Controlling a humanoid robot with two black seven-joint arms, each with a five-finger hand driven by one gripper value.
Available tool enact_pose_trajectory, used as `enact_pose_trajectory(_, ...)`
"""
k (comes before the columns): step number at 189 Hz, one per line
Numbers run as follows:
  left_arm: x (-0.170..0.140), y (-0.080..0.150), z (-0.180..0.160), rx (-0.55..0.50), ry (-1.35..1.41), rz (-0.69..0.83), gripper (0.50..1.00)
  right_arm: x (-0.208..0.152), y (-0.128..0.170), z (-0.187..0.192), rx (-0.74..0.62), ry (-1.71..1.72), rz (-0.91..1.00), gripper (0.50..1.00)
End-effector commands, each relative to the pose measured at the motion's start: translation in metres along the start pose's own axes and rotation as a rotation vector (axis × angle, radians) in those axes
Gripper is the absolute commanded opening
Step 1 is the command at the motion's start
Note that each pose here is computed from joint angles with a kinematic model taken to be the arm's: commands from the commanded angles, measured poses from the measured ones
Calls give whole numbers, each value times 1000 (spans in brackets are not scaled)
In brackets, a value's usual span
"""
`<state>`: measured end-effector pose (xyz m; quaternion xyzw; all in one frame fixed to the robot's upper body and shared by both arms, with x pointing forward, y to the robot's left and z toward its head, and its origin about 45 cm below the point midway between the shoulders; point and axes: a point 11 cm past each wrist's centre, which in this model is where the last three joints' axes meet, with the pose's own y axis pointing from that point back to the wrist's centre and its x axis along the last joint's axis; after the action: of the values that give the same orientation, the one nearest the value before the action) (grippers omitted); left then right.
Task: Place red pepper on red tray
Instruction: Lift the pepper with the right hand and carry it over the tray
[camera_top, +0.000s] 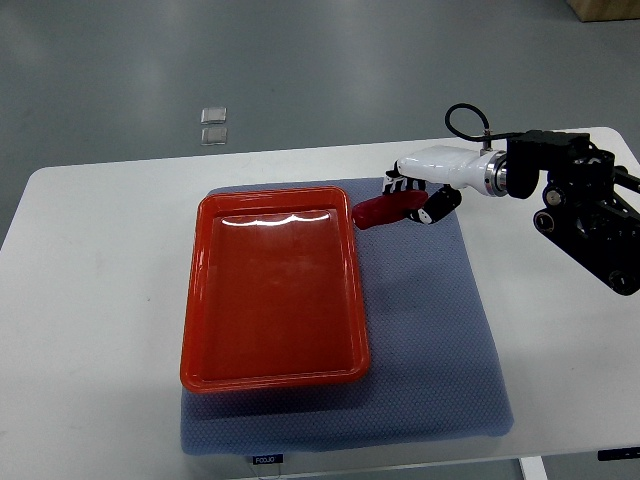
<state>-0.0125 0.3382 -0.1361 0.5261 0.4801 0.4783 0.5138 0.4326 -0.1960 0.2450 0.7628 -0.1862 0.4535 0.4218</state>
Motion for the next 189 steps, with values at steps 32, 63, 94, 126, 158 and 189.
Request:
enact_pose_trajectory(32,0,0,0,0,0,0,1000,3,-36,-72,147,64,-22,500)
enact_pose_trajectory(63,0,0,0,0,0,0,1000,-19,-60,-129,247,161,-82,500)
enact_pose_trajectory(94,0,0,0,0,0,1,1000,-35,-78,-168,294,231,-109,500)
enact_pose_trajectory(126,0,0,0,0,0,1,1000,-42,-86,-151,234,240,-128,500)
enact_pose_trajectory(158,0,0,0,0,0,1,1000,-42,-90,-136,178,230,-95,551)
enact_pose_trajectory(189,0,0,0,0,0,0,1000,-41,-92,-129,160,221,-78,680)
